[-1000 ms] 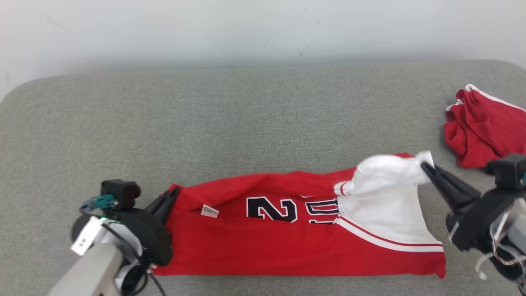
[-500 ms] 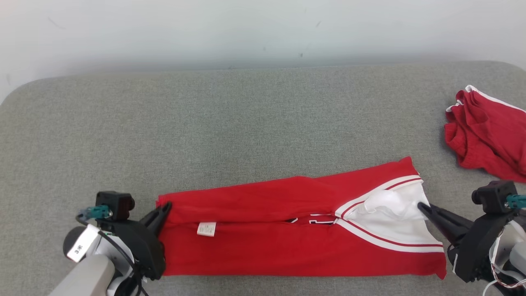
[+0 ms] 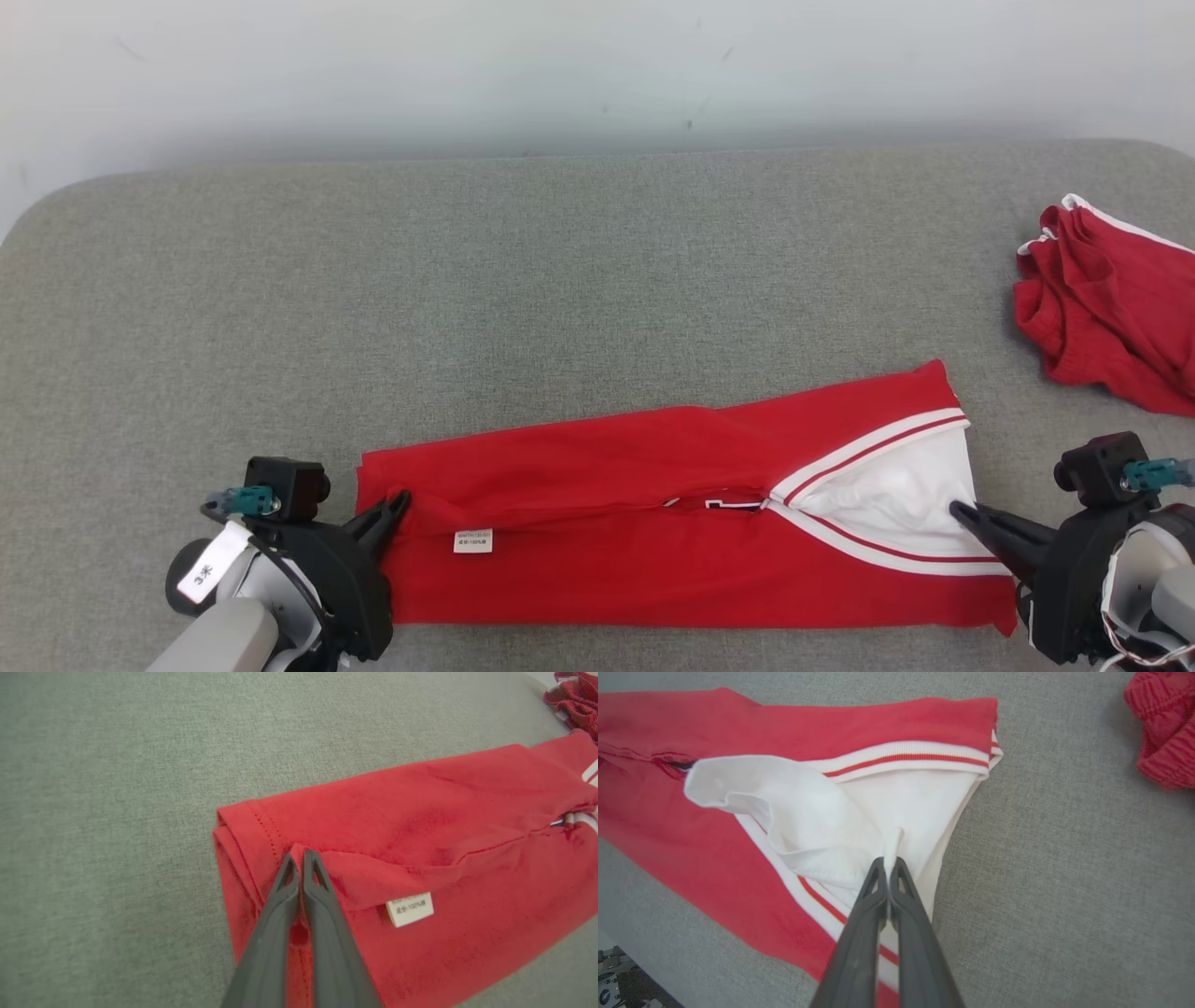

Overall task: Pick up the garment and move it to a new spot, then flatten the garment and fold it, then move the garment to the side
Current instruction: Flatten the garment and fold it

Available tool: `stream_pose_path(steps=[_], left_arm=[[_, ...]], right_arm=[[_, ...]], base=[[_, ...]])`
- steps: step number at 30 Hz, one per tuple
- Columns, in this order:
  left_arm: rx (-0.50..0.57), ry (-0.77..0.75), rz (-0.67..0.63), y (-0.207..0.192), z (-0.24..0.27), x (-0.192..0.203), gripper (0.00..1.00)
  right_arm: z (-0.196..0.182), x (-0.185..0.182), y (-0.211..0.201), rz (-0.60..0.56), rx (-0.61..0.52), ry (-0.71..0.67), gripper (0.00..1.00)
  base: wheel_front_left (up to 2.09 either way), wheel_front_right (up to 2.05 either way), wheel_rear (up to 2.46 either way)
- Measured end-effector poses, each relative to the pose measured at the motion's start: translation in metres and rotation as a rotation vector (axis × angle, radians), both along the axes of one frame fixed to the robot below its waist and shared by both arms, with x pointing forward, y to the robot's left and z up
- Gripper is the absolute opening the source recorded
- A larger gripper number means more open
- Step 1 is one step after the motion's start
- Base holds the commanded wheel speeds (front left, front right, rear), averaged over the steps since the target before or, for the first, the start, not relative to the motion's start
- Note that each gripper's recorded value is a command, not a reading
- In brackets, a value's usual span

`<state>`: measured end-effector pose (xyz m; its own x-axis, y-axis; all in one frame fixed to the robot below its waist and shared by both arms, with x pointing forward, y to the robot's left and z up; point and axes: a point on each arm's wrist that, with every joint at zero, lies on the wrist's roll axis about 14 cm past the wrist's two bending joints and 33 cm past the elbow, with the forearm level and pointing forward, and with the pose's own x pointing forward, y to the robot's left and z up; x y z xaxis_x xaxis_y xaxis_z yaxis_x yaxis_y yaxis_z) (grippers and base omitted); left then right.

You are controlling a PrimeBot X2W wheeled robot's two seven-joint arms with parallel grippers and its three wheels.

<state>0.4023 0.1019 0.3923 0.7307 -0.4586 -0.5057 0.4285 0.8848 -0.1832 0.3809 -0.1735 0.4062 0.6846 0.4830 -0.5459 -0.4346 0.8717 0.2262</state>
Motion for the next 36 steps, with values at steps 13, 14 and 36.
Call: stream_pose_path(steps=[13,14,36], left_arm=[[-0.076,-0.095,0.116,0.013,0.023,0.005,1.00],[-0.079,-0.105,0.130,0.014,0.024,0.003,1.00],[-0.078,-0.377,0.246,0.019,0.066,-0.031,1.00]], right_arm=[[0.043,0.023,-0.002,-0.148,0.173,-0.106,1.00],[0.046,0.023,-0.004,-0.155,0.176,-0.118,1.00],[0.047,0.016,-0.030,-0.303,0.129,-0.181,1.00]], base=[[0.00,0.00,0.00],[0.00,0.00,0.00],[0.00,0.00,0.00]])
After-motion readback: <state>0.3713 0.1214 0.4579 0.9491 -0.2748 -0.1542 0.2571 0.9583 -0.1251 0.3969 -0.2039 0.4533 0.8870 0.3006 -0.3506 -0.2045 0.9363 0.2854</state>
